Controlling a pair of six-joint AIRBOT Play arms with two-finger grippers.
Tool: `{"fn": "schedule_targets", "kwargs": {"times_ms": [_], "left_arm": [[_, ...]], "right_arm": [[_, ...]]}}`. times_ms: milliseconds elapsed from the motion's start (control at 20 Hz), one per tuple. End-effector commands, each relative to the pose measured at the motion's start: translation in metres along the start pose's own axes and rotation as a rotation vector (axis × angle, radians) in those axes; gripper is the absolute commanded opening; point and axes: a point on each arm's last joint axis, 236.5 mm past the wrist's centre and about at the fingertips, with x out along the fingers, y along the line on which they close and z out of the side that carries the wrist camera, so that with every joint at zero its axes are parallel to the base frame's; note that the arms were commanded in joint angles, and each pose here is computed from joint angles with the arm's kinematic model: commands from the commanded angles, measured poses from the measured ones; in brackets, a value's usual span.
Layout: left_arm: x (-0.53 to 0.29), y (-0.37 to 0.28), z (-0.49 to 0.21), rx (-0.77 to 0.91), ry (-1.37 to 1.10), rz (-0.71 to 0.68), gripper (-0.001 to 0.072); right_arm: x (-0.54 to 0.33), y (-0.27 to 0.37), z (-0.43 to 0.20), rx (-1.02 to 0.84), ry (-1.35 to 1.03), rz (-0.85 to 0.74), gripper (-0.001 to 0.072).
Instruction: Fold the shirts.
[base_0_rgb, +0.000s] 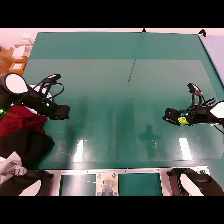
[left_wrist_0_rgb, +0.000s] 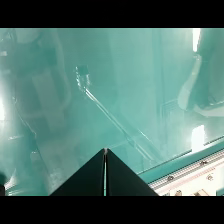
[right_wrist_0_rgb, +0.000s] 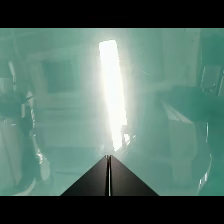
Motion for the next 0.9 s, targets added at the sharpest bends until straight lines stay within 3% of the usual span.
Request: {"fn": "schedule_targets", "kwargs": {"times_ms": [0,600,850], "left_arm": [[0.000,0.000,0.000,0.000,-0.001,0.000,0.0031],[0.000,0.000,0.000,0.001,-0.001,0.000,0.0031],[-0.002,-0.011,0.032,-0.015,-0.134,-0.047,0.0031]], "right_arm": [[0.000,0.000,0.000,0.000,0.000,0.000,0.0014],[0.000,0.000,0.000,0.000,0.000,0.000,0.0014],[0.000,0.000,0.001,0.000,-0.003,0.001,0.0014]]}}
